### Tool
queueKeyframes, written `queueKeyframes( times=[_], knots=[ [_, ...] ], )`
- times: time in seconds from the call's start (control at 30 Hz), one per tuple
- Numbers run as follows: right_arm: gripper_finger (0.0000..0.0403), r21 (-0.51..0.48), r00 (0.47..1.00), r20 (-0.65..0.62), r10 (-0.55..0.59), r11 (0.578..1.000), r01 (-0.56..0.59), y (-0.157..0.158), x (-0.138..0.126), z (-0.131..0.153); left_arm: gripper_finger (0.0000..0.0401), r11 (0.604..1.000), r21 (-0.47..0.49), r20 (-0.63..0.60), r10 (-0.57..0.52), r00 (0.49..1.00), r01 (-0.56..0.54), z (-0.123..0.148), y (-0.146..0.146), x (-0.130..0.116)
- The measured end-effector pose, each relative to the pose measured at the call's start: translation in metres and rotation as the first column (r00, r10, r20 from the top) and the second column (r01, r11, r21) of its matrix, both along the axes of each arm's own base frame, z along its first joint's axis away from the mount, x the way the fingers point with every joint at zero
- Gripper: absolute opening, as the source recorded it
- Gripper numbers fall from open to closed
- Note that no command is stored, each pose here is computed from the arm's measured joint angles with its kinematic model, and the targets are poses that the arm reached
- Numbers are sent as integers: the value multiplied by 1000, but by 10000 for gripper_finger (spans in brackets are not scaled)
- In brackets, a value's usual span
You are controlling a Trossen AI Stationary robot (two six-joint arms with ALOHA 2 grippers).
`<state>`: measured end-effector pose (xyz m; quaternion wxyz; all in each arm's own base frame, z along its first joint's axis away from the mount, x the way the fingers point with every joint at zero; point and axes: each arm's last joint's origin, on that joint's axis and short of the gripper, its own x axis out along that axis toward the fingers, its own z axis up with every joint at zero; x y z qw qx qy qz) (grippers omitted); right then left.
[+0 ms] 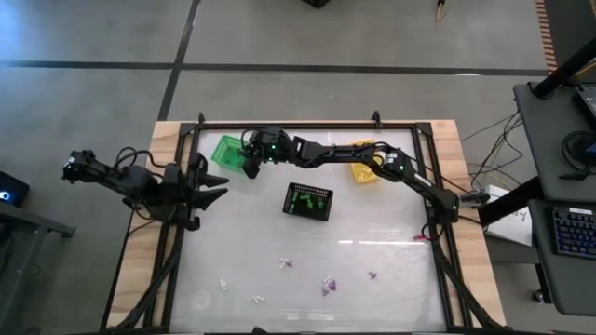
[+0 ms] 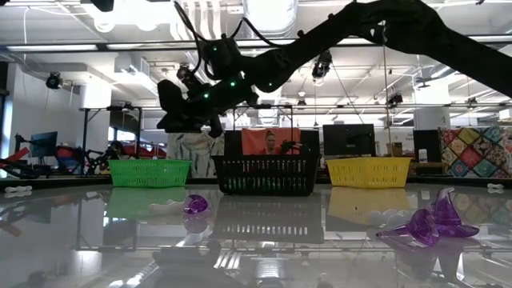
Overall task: Sort Halloween decoration
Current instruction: Put the white bone into the yellow bin
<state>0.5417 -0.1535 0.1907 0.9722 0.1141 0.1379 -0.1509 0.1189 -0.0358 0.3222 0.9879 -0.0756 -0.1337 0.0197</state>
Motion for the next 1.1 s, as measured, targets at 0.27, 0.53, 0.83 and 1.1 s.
queueKeyframes(
  times=[0.27,0.53,0.83,1.1],
  knots=[
    [120,17,997,-49,57,998,-56,18,-8,30,100,1000,-11,-72,-10,997,9,-7,-1,2],
    [119,49,932,-314,181,983,-175,63,-41,75,100,998,-64,-151,-36,988,27,-16,-2,3],
    [107,126,777,-544,317,946,-297,133,-93,112,100,985,-157,-327,-124,937,76,-37,-10,16],
    [109,176,688,-608,397,912,-371,185,-140,127,100,958,-264,-500,-233,834,110,-65,-31,46]
  ],
)
